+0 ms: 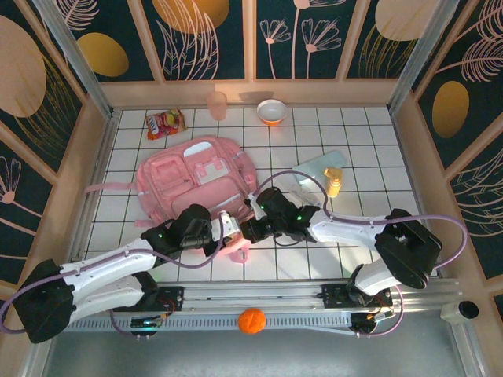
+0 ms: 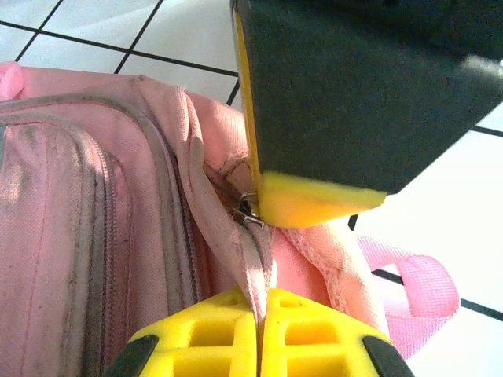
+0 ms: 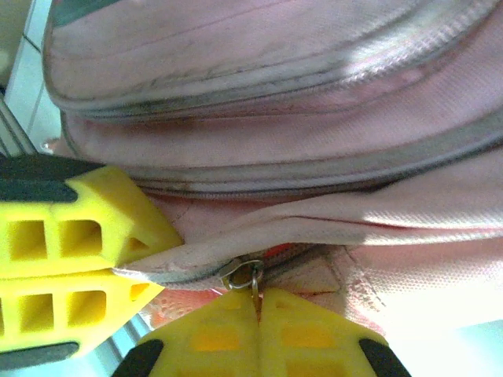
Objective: Pack the student bag
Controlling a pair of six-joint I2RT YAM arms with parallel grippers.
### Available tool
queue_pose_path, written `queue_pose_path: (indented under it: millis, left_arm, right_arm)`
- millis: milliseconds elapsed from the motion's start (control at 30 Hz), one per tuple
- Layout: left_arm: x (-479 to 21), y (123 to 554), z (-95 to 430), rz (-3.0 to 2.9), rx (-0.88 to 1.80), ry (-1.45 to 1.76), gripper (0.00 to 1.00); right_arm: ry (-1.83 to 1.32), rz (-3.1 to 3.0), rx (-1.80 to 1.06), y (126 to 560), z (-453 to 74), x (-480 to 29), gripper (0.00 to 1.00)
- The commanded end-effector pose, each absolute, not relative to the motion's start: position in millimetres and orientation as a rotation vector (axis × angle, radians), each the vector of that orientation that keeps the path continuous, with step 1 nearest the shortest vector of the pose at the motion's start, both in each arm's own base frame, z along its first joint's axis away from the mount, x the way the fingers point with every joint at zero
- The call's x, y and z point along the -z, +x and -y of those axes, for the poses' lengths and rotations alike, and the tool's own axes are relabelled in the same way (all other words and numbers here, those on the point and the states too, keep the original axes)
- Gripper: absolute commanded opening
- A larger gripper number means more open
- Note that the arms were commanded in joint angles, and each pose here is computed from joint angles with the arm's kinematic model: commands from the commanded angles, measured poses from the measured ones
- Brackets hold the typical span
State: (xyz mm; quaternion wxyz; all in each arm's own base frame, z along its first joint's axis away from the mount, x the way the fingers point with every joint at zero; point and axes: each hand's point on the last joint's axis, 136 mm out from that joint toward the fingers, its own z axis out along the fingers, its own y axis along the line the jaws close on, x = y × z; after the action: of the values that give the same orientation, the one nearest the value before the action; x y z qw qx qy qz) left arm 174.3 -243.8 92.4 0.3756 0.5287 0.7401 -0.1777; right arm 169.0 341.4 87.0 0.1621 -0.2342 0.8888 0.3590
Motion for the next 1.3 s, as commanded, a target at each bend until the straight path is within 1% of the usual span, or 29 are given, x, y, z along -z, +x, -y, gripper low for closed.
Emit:
queue_pose_path:
  millis: [0,200,333,500,633,733,767,800,833,900,967,1100,1167,1267]
  left_arm:
    - [-129,179,252,-1.734,0.455,1.338,0.00]
    - [-116,168,222,-1.747,0.304,1.481,0.00]
    - [-120,165,207,-1.753,0.246,1.497,0.00]
    - [-113,170,187,-1.793,0.095,1.538,0.00]
    - [-114,193,162,-1.803,-0.108,1.517,0.00]
    - [-125,212,142,-1.825,-0.171,1.448,0.00]
    - [-129,215,139,-1.823,-0.182,1.436,0.02]
    - [-131,216,137,-1.820,-0.192,1.437,0.09]
    - [-134,216,140,-1.813,-0.180,1.439,0.17]
    - [-141,211,154,-1.813,-0.066,1.446,0.43]
    - [-148,203,173,-1.817,0.095,1.441,0.61]
    - [-154,189,210,-1.792,0.397,1.431,0.70]
    - [-151,185,223,-1.777,0.460,1.451,0.74]
    - [-139,181,242,-1.759,0.462,1.516,0.78]
  right_arm:
    - [-0.575,-2.626,-0.824,180,-306,-66,0.00]
    - [-0.451,-2.594,-0.791,210,-267,-79,0.00]
    - [-0.468,-2.565,-0.796,215,-265,-84,0.00]
    - [-0.546,-2.509,-0.899,194,-291,-96,0.00]
    - [-0.531,-2.467,-0.995,172,-312,-107,0.00]
    - [-0.507,-2.440,-1.082,156,-328,-110,0.00]
    - [-0.502,-2.433,-1.107,152,-334,-111,0.00]
    - [-0.504,-2.432,-1.116,149,-339,-110,0.00]
    - [-0.508,-2.428,-1.117,148,-343,-111,0.00]
    - [-0.522,-2.414,-1.121,148,-350,-114,0.00]
    - [-0.535,-2.397,-1.123,150,-355,-119,0.00]
    - [-0.572,-2.393,-1.107,152,-359,-122,0.00]
    - [-0.581,-2.393,-1.108,152,-360,-123,0.00]
    - [-0.589,-2.391,-1.112,152,-360,-124,0.00]
